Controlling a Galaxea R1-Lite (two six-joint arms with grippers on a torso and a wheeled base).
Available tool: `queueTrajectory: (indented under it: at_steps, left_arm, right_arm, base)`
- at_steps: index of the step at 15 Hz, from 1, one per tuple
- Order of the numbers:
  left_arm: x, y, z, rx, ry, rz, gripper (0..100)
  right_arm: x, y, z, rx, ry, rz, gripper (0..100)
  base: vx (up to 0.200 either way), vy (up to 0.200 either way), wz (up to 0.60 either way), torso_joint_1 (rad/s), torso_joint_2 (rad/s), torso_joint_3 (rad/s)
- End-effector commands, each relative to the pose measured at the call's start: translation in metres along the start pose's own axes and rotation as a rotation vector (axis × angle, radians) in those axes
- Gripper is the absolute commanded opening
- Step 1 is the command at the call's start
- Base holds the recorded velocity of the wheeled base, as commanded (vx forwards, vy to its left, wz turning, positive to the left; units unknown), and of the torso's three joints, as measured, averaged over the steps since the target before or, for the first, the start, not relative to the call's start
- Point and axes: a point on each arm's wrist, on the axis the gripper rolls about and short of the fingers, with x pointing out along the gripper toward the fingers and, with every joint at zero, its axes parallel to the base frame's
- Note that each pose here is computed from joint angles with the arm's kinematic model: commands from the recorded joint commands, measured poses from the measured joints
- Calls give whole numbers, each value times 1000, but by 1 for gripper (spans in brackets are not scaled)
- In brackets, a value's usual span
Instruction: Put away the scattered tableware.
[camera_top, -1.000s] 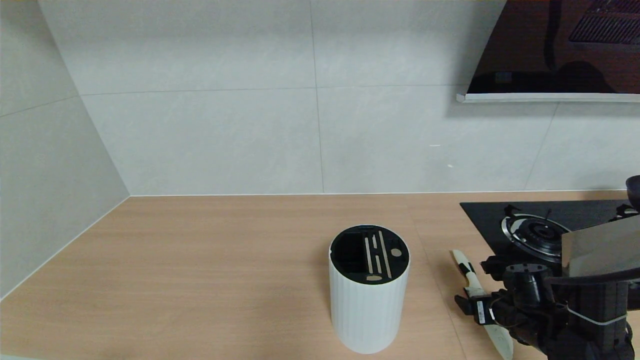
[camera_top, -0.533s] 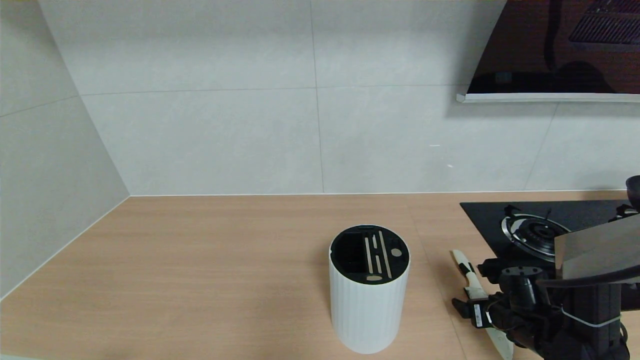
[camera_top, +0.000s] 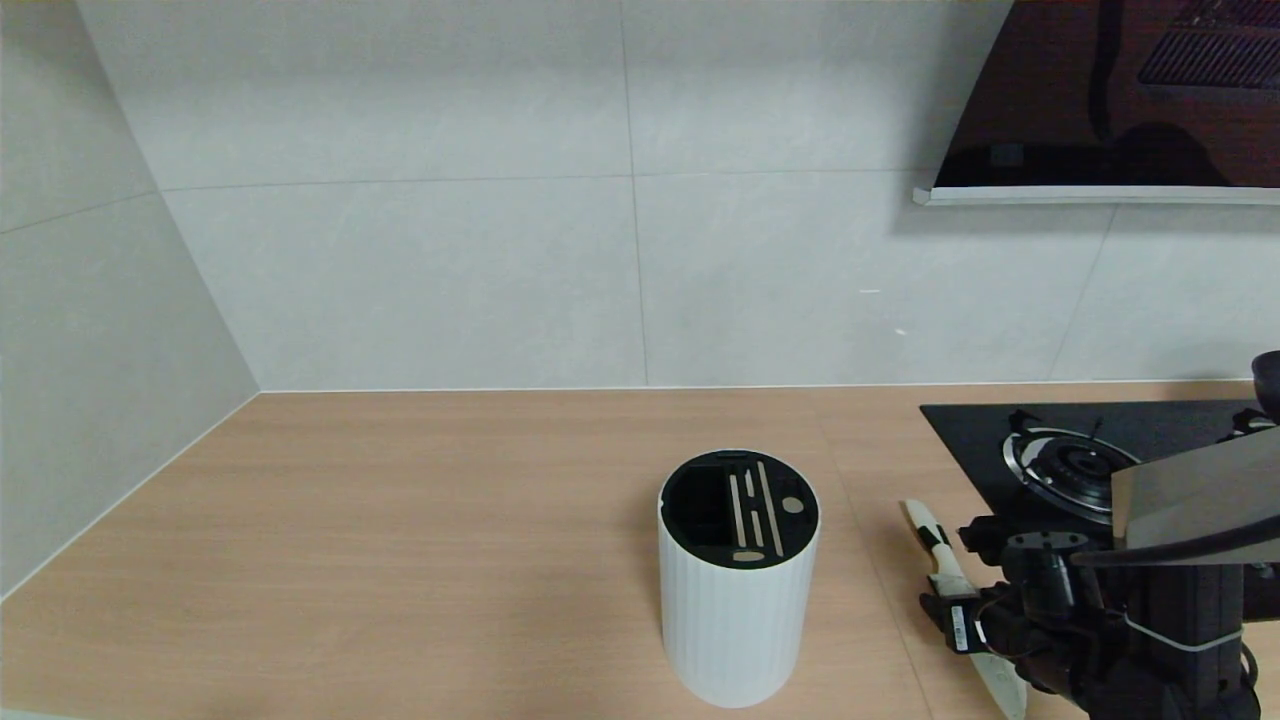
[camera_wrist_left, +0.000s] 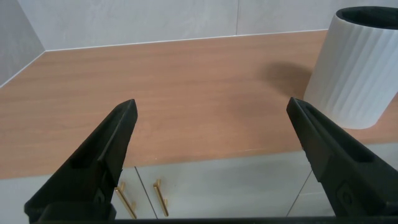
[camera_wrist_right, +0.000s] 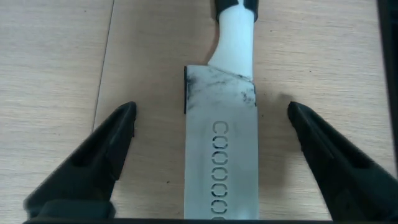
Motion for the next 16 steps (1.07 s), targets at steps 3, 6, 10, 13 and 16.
queueTrajectory:
  at_steps: [3,6,10,13,16]
  left_arm:
    - [0,0,0,0,2,-1,100]
    - [0,0,0,0,2,0,100]
    - [0,0,0,0,0,-1,100]
    - [0,0,0,8,2,-1,100]
    - [0,0,0,5,3,-1,100]
  right_arm:
    - [1,-3,0,3,0,-8,0]
    - [1,-3,-1,-1,4,-8,0]
    - [-6,-3,9,9,-32,-4,0]
    - [-24,-4,29,24,-115,4,0]
    - [-43,-5,50,38,-204,14,0]
  base:
    - [0,0,0,0,0,0]
    - [0,0,0,0,0,0]
    - [0,0,0,0,0,0]
    - [0,0,0,0,0,0]
    - [0,0,0,0,0,0]
